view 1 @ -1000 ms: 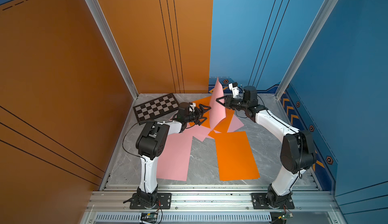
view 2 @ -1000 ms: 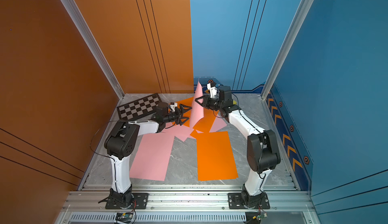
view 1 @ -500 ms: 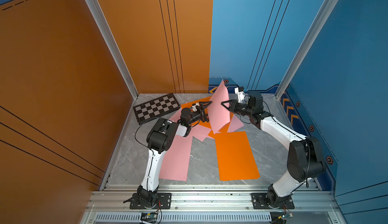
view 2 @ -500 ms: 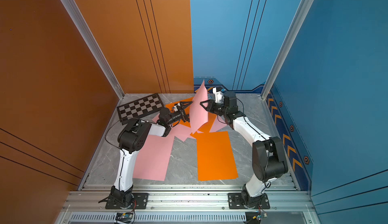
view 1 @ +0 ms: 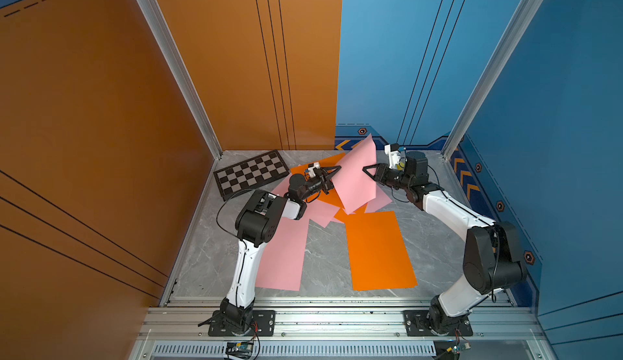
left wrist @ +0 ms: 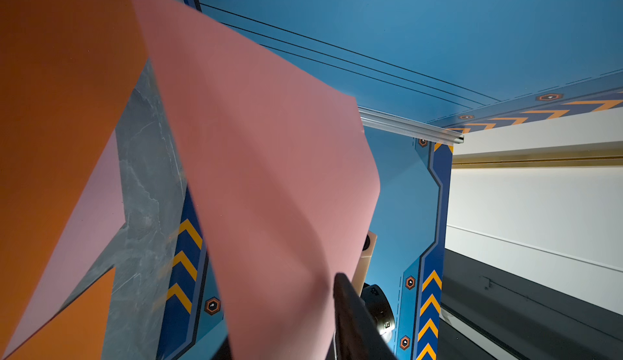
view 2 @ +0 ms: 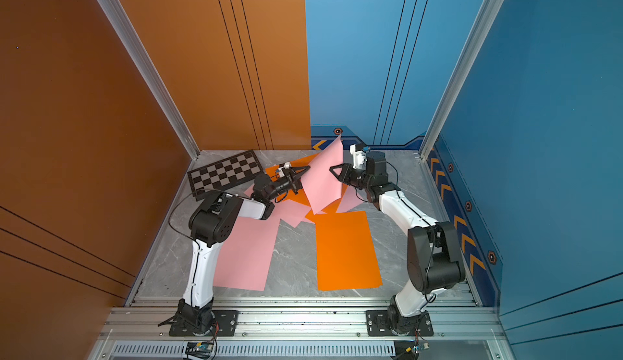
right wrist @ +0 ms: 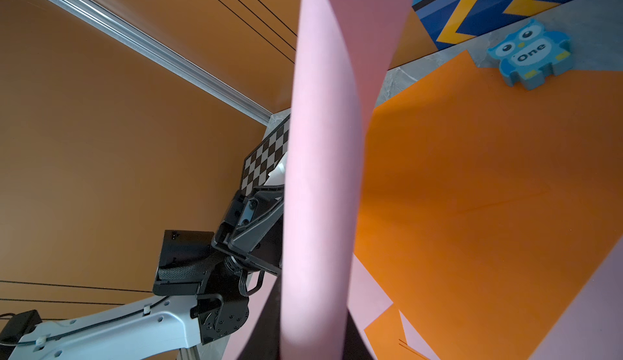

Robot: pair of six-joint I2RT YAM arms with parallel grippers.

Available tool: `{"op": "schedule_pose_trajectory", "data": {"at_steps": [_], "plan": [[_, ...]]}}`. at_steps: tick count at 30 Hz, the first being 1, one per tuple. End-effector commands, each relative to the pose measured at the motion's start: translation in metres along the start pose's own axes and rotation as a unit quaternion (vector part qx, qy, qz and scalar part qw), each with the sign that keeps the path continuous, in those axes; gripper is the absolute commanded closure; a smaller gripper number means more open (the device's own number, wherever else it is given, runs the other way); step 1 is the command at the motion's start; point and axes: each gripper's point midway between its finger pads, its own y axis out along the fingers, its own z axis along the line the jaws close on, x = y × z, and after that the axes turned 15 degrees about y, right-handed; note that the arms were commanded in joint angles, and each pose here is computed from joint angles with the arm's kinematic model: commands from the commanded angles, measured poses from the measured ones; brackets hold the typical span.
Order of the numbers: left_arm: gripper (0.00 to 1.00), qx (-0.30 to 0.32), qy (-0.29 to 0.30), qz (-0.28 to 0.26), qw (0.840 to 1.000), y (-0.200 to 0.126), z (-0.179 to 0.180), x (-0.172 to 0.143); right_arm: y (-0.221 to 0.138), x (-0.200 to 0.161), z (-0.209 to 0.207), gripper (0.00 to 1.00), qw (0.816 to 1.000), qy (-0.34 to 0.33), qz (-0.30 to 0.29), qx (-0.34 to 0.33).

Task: Sort the scattered colored papers by color
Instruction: Pick up the colored paper.

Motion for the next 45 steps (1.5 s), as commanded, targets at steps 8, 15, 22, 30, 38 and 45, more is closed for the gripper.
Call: {"op": "schedule_pose_trajectory", "data": {"at_steps": [8, 15, 22, 30, 38, 45], "plan": [[0.87, -0.006, 0.063, 0.032, 0.997, 0.004, -0.037, -0.011, -0.018, 0.001, -0.017, 0.73, 1.0, 0.0, -0.015, -0.02], [0.96, -0.004, 0.102, 0.061, 0.993, 0.013, -0.055, -0.026, -0.026, 0.003, -0.025, 0.55, 1.0, 0.016, -0.02, -0.016], [0.98, 0.02, 0.162, 0.106, 0.981, 0.018, -0.074, -0.045, -0.049, 0.016, -0.053, 0.17, 0.997, 0.044, -0.044, -0.043], [1.0, 0.23, 0.292, 0.238, 0.897, -0.001, -0.038, -0.09, -0.069, 0.031, -0.074, 0.09, 0.993, 0.088, -0.067, -0.028], [1.0, 0.352, 0.418, 0.278, 0.79, -0.036, -0.067, -0.1, -0.067, 0.03, -0.051, 0.01, 0.993, 0.082, -0.061, 0.056], [1.0, 0.3, 0.476, 0.273, 0.78, -0.036, -0.128, -0.116, -0.065, 0.023, -0.02, 0.0, 0.978, 0.074, -0.048, 0.187]]}}
